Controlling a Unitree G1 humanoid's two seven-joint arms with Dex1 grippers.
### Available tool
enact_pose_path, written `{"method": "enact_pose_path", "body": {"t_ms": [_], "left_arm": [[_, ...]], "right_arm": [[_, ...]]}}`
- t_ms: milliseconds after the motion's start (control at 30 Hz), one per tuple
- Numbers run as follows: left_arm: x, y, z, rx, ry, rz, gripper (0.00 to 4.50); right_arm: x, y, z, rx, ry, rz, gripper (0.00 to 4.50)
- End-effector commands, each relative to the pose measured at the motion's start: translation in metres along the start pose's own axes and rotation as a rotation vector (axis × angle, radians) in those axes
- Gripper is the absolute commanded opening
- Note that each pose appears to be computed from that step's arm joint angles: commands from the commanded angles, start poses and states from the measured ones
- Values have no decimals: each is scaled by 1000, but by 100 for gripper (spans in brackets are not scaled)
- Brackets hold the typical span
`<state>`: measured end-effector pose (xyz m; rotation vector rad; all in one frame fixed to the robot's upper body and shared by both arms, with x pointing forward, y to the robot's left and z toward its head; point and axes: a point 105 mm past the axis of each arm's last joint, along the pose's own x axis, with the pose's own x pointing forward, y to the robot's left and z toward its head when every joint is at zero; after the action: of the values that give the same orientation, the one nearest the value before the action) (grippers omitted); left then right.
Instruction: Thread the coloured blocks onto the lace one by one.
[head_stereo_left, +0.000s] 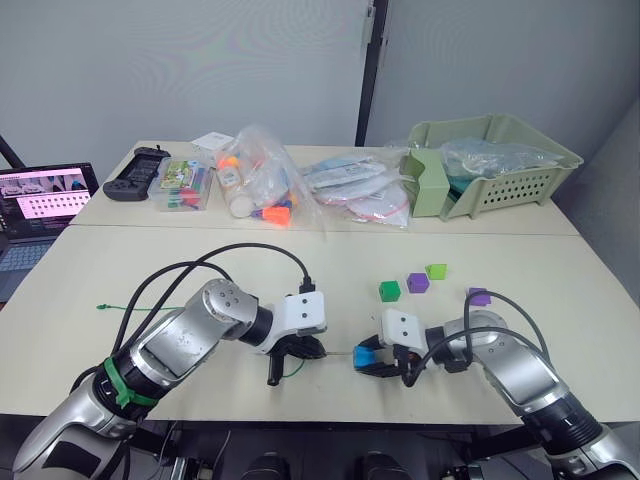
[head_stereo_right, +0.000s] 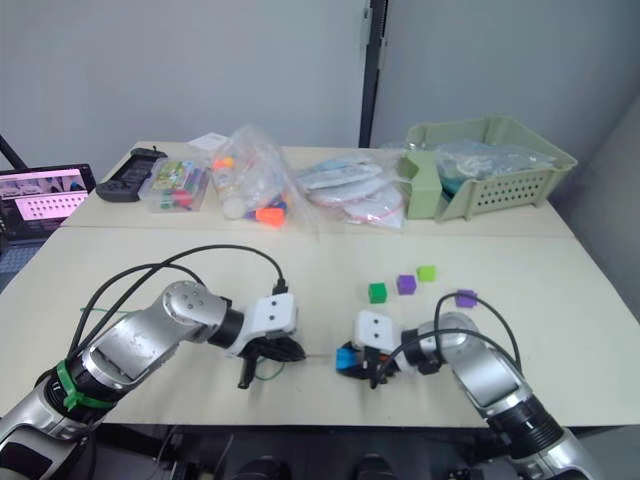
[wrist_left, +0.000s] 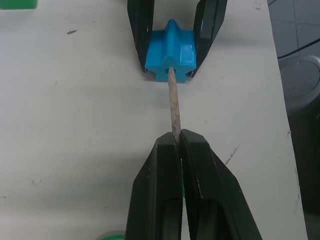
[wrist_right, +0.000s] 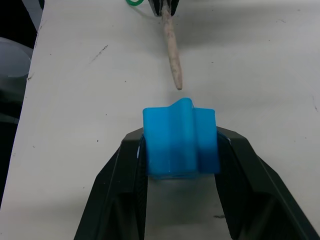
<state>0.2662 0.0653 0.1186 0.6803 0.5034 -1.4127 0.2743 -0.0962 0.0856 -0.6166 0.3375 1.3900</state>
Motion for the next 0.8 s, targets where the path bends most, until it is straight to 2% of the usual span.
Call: {"method": "enact_pose_path", "body": {"t_ms": [33,533,800], "left_arm": [[0,4,8,32,-1,22,0],[8,4,10,50,2,11,0],[26,1,19,56,-29,-3,0]], "right_arm": [[5,4,6,-17,2,18,135],[5,10,12,-21,3,31,135],[10,12,20,-23,-11,36,135]]}}
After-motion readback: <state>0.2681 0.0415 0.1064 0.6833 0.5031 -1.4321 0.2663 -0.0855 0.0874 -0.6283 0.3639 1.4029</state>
